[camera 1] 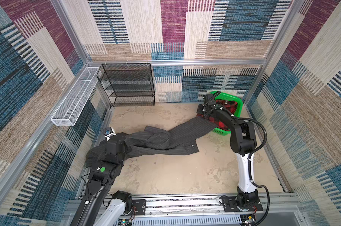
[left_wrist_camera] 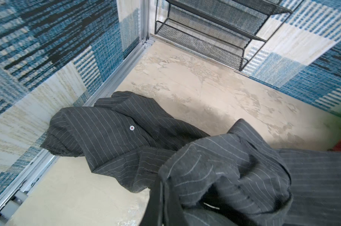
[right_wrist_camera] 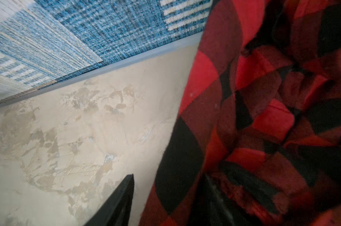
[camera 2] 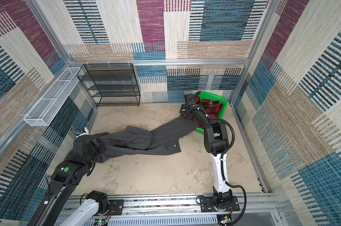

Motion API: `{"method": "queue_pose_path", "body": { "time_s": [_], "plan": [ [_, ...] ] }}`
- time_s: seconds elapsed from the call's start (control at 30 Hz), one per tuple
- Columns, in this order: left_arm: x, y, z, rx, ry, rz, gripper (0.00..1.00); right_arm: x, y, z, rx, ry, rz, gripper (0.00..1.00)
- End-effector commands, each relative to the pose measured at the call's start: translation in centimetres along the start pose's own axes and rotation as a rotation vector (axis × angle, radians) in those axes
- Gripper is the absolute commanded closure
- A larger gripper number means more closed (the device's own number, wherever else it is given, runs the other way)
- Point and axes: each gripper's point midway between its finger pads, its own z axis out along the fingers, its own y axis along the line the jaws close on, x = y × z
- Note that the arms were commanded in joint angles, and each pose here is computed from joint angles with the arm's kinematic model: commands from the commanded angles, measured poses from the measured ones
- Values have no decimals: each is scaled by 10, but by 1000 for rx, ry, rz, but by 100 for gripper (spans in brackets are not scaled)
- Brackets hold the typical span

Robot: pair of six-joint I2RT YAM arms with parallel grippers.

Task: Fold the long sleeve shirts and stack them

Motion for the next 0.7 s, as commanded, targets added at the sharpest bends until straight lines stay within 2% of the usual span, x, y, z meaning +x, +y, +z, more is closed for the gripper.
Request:
{"method": "queue_pose_path", "body": {
  "time_s": [0.0,0.1,0.2,0.4,0.67],
  "plan": [
    [0,-6,10,33,28,-51,100,0,-18,-8,68,-15,-27,51],
    [7,-22,25,88,72,-58,100,8,-40,-15,110,-3,-50,61],
    [15,-31,39,98,113,-63,100,12,-72,-30,146,-6,-41,63],
    [21,-41,58,99,147,-66,100,18,-142,-62,222,-15,-12,56],
    [19,-39,66,60,155,-33,100,5,-216,-81,319,-29,64,51]
  ]
}}
